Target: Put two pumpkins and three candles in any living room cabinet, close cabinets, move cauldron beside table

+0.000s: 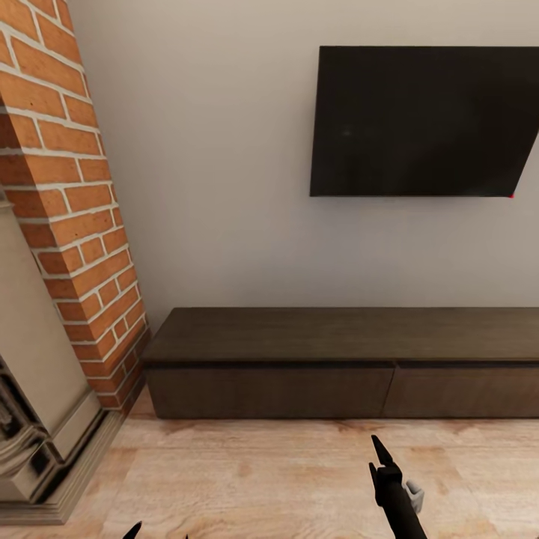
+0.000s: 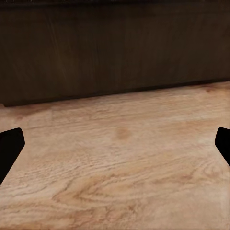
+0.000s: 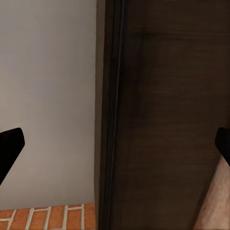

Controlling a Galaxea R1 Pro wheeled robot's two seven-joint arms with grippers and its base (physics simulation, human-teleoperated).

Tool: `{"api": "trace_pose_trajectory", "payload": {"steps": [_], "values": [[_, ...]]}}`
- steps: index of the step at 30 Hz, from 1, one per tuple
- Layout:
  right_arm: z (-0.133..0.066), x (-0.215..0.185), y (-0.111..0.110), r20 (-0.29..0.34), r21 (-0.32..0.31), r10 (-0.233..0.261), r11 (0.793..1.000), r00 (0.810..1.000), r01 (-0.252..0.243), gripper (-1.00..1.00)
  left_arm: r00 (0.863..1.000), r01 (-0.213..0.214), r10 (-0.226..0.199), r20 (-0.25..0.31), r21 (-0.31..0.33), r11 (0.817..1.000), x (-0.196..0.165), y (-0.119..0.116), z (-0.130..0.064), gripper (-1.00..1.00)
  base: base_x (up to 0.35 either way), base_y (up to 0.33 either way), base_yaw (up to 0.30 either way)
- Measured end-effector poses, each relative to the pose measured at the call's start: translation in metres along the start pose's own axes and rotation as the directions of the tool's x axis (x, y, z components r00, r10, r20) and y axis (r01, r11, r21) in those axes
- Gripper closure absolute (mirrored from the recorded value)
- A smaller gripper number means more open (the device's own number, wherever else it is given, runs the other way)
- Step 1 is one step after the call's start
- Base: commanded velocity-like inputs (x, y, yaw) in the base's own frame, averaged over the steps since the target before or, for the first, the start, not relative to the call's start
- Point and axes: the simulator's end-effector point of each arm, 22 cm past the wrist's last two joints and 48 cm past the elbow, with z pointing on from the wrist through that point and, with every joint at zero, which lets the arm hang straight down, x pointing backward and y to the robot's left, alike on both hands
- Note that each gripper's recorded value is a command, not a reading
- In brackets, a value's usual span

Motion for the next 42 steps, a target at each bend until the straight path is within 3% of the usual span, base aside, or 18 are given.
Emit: {"api": "trace_pose_trajectory", "payload": {"steps": [22,42], "values": [[-0.002,-0.007,0.000,0.014,-0.003,0.002,1.000,1.000,-0.002,-1.00,1.000,0.000,0.000,0.001,0.000,1.000,0.000,0.000,0.000,-1.00,0.257,0.000,0.000],[-0.002,-0.012,0.001,0.017,-0.008,-0.004,1.000,1.000,0.004,-1.00,1.000,-0.008,0.008,-0.004,0.018,1.000,0.002,-0.007,0.000,-1.00,0.145,0.022,0.000]]}}
